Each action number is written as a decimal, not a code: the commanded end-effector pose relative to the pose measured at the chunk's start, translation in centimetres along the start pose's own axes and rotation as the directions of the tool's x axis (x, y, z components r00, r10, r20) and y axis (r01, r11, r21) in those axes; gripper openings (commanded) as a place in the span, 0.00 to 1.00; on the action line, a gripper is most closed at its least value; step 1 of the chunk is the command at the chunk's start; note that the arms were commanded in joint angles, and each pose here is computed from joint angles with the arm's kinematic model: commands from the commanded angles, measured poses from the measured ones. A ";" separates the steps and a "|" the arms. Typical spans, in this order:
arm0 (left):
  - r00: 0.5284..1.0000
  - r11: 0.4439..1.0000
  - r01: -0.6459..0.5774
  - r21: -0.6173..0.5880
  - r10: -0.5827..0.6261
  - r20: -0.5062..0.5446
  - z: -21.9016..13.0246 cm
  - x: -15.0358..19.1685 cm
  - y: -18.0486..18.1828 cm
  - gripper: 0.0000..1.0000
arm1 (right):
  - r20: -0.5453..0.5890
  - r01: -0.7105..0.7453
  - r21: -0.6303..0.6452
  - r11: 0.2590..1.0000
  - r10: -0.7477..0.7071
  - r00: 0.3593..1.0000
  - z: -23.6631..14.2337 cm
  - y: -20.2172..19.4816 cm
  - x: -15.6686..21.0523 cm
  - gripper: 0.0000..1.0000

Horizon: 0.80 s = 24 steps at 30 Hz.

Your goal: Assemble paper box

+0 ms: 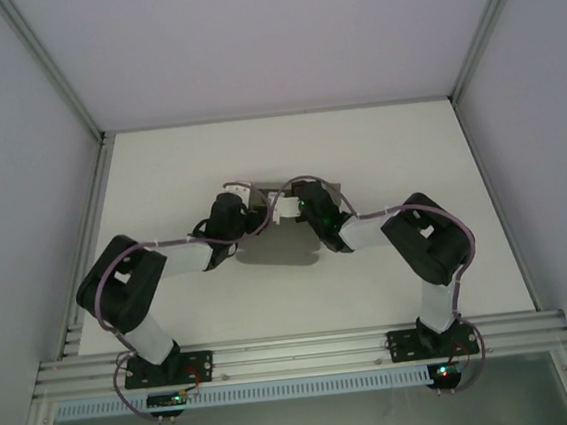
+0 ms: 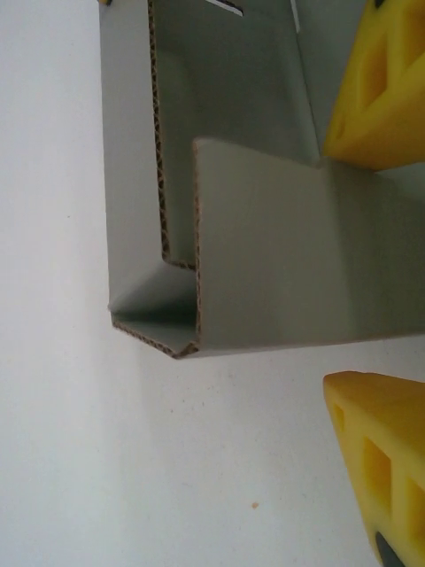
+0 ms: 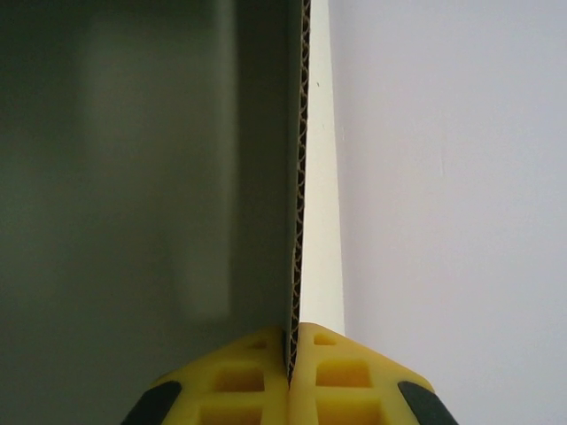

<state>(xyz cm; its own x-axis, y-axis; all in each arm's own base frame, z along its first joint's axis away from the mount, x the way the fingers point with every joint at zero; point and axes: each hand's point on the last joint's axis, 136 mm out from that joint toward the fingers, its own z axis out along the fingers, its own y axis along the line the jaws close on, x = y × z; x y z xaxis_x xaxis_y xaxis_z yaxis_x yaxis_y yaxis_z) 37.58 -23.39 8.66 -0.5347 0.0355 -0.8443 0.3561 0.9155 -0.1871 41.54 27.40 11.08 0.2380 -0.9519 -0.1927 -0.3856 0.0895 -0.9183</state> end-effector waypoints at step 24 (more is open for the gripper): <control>0.979 0.984 0.178 0.005 -0.177 0.100 -5.0 -2.2 9.3 1.00 | 0.058 0.154 0.247 0.957 -0.174 0.983 -0.7 -4.5 -2.6 0.00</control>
<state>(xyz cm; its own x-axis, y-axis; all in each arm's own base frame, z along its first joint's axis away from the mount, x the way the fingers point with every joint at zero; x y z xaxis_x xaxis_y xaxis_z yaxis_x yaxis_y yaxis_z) 38.07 -10.68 11.56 -0.4914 -0.2221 -0.8421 0.1321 0.9368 -0.3241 41.88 28.41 14.23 0.3179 -0.9435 -0.0933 -0.2157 0.0238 -0.9762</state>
